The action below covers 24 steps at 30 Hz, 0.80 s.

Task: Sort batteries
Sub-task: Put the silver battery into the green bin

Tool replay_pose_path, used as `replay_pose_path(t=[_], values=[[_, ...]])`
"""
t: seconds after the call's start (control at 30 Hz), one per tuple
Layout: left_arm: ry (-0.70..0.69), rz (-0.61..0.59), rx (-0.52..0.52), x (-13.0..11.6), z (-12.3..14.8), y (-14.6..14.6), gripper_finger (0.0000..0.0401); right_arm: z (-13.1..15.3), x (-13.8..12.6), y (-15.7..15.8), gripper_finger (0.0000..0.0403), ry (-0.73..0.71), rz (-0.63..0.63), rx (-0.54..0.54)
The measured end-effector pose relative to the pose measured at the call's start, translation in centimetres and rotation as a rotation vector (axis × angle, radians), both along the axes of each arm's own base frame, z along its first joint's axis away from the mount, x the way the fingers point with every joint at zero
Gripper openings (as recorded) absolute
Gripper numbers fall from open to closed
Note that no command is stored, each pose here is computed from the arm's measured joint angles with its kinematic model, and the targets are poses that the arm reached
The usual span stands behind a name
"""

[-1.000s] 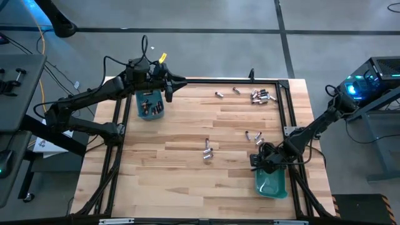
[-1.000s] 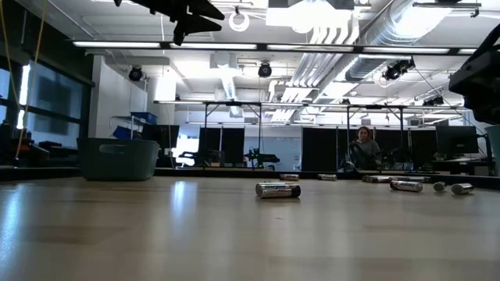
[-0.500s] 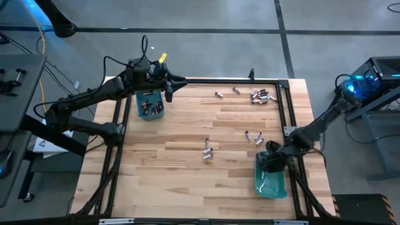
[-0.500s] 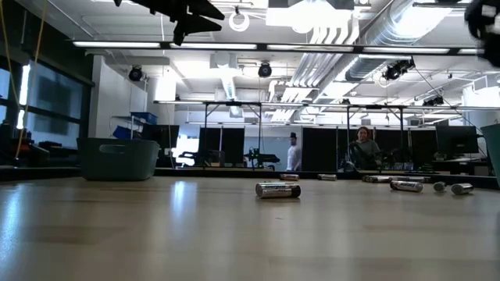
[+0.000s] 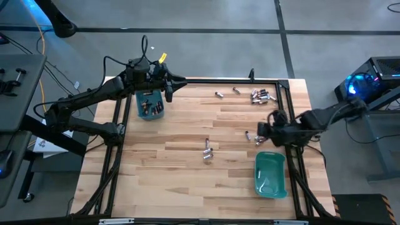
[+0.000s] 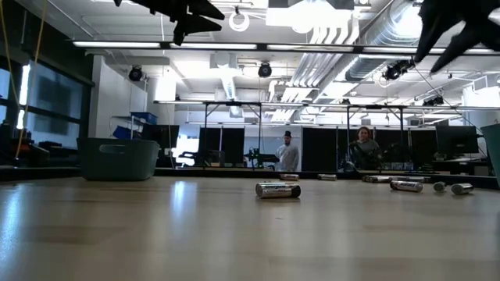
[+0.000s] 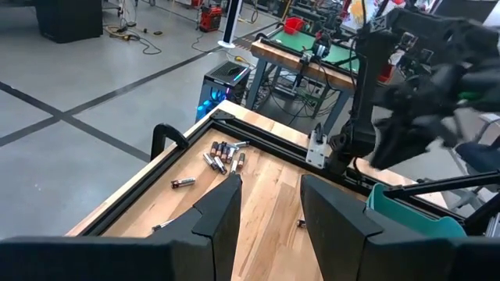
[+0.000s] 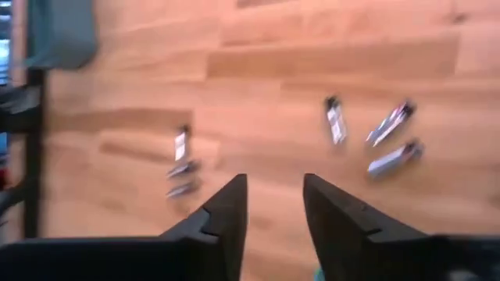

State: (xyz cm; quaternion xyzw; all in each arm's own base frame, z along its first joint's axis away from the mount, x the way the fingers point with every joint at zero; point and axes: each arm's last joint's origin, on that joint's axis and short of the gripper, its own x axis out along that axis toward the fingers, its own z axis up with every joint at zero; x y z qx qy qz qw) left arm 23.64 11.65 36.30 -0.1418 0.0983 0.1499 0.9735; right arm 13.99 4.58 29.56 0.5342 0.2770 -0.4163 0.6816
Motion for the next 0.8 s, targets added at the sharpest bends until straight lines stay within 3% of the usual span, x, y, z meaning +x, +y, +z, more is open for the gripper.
replay_pose_path(t=[0.13, 0.3, 0.5, 0.8], values=[[0.0, 0.0, -0.001, 0.0, 0.0, 0.0, 0.0129, -2.7, 1.1, -1.9, 0.0176, 0.105, 0.036, -0.039], [-0.007, 0.006, -0.025, 0.0, 0.0, 0.0, 0.0129, -5.4, 3.2, -4.2, 0.0223, 0.145, 0.114, 0.015], [-0.013, 0.012, -0.046, 0.0, 0.0, 0.0, 0.0129, -8.6, 5.4, -7.1, 0.0217, 0.303, 0.085, 0.068], [-0.045, 0.018, -0.062, 0.1, 0.2, 0.0, 0.0129, -13.2, 8.2, -9.4, 0.0181, 0.414, 0.239, 0.212]])
